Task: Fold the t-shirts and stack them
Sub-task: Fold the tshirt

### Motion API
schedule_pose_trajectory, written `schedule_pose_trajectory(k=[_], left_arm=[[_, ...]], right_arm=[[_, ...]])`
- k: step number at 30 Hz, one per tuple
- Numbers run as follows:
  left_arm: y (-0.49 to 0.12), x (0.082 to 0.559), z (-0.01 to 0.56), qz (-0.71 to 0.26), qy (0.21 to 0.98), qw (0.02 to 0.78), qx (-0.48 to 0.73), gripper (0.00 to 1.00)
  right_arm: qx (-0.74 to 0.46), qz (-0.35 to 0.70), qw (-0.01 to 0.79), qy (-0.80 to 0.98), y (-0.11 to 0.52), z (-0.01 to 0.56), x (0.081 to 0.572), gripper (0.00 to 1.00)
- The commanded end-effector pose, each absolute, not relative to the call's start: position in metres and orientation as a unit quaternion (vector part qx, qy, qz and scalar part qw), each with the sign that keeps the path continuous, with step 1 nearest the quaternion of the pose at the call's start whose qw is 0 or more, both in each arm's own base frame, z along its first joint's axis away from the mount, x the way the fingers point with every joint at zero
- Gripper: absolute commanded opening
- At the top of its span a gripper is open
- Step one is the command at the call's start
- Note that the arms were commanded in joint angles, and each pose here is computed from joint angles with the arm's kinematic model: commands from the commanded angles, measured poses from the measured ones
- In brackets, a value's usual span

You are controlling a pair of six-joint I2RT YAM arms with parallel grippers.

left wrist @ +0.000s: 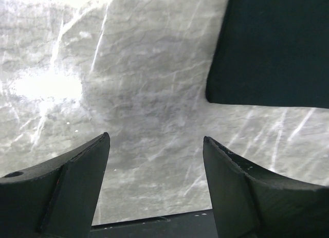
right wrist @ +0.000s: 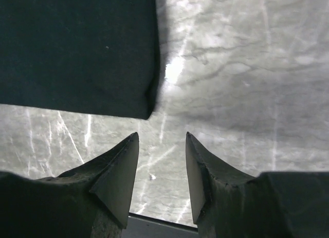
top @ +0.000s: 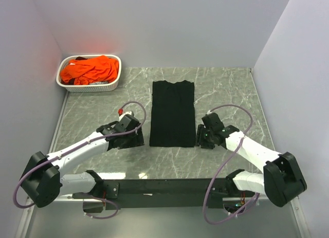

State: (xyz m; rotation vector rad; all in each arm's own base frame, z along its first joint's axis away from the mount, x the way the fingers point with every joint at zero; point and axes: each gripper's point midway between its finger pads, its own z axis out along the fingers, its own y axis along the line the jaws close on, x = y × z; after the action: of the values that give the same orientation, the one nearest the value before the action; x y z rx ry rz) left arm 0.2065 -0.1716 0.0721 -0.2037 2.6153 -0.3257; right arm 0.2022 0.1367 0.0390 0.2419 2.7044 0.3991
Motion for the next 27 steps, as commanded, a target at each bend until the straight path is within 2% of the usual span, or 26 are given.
schedule_pose_trajectory(k=[1,9,20,27], left_arm=[[-0.172,0.212,0.08,-0.103,0.957,0.264,-0.066,0.79],[-0.18,0.209,0.074,-0.109,0.958,0.258,-0.062,0.79],[-0.184,0.206,0.066,-0.099,0.962,0.25,-0.056,0.79],[-0.186,0.206,0.064,-0.094,0.963,0.247,-0.054,0.79]], right_arm=[[0.097,0.152,0.23,0.956,0.15,0.055,0.226,0.48],[0.106,0.137,0.212,0.962,0.158,0.044,0.233,0.47],[0.099,0.06,0.187,0.976,0.155,0.014,0.229,0.45],[0.095,0.016,0.153,0.984,0.146,-0.007,0.213,0.38]])
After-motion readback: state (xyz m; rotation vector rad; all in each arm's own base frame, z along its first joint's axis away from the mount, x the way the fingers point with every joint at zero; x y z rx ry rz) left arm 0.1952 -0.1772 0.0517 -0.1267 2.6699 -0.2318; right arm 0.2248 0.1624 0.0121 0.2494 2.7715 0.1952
